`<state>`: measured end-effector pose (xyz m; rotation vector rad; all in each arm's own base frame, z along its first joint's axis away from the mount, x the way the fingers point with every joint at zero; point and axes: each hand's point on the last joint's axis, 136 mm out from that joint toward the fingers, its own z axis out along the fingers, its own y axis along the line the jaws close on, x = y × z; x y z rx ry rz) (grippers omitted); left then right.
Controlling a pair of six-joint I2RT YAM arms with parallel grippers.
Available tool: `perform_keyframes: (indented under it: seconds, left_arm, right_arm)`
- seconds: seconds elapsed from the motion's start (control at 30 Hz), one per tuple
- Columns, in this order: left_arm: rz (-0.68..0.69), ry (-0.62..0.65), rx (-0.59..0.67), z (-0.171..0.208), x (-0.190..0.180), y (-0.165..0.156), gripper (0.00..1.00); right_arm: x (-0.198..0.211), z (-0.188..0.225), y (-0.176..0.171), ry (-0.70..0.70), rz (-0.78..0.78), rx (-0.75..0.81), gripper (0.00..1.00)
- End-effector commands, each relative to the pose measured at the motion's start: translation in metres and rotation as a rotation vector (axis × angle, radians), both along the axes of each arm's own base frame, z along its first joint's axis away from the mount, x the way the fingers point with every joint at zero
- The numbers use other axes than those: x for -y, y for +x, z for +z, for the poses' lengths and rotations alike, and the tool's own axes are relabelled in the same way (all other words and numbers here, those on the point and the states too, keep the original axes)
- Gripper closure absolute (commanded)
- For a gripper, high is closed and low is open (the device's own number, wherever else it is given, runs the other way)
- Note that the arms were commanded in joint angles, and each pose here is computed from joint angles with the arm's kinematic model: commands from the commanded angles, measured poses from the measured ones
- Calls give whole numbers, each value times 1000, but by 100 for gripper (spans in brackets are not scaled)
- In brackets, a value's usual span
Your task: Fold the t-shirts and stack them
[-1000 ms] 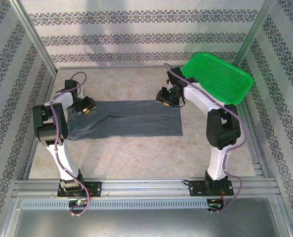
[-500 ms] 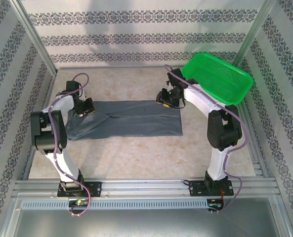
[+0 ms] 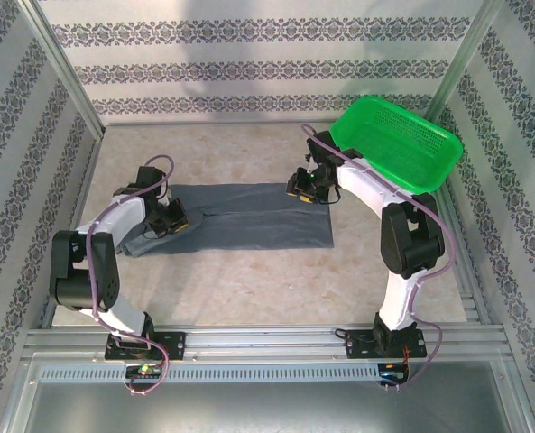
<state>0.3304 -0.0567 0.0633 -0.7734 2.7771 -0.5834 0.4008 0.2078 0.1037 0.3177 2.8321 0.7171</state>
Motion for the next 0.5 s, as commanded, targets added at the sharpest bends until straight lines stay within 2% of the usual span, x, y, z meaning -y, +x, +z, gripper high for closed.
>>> perform_keyframes:
  seconds: [0.0,0.13,0.23,0.33,0.47]
  left_arm:
    - [72,-48,-54,-2,12,-14,100]
    - [138,-92,-92,-15,25,-21,98]
    - [179,-134,-104,-21,35,-23,84]
    - [223,-151,-135,-25,39,-31,78]
    - [264,-132,-104,-12,30,-36,78]
  right_arm:
    - [-6,11,-6,30,13,15,58]
    - [-7,7,-8,33,17,3,58]
    - [-7,2,-10,35,18,-11,59]
    - [-7,-2,-13,35,18,-23,58]
    - [-6,-5,-14,36,18,-26,58]
